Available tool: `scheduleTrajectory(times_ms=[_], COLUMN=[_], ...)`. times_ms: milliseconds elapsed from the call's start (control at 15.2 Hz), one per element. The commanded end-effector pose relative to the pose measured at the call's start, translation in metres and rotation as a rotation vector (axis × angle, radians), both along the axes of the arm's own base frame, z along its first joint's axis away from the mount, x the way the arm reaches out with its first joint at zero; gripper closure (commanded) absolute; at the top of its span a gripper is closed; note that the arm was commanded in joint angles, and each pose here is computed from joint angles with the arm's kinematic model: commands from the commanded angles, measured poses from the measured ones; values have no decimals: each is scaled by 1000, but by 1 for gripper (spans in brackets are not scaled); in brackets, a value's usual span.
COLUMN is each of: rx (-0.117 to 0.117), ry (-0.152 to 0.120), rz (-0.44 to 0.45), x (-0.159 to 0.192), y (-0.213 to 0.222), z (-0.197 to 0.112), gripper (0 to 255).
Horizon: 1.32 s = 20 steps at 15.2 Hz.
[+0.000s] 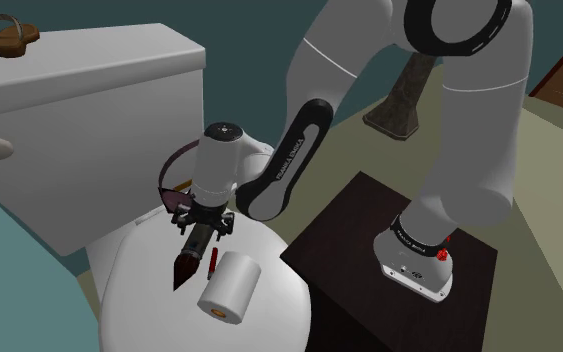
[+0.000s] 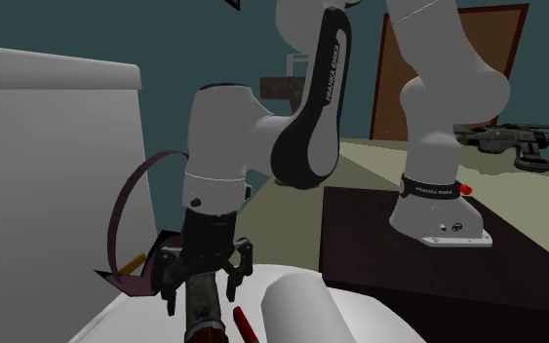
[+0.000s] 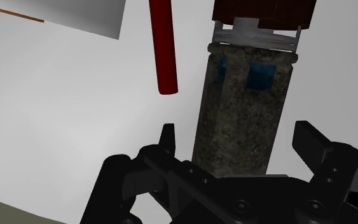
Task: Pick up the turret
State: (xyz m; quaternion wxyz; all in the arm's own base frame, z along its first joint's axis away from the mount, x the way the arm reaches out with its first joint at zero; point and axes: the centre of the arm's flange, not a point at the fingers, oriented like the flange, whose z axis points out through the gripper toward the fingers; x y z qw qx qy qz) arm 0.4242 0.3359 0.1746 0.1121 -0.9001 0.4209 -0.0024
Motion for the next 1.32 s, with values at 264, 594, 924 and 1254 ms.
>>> scheduleTrajectory(times_ms=[264,594,924,1254], rx=[0,0,0,0], ry=[0,0,0,0], rz=[0,0,0,0], x=[0,0,0,0], y=[0,1,1,1], z=[-1,-1,25,52], gripper=[255,255,255,255])
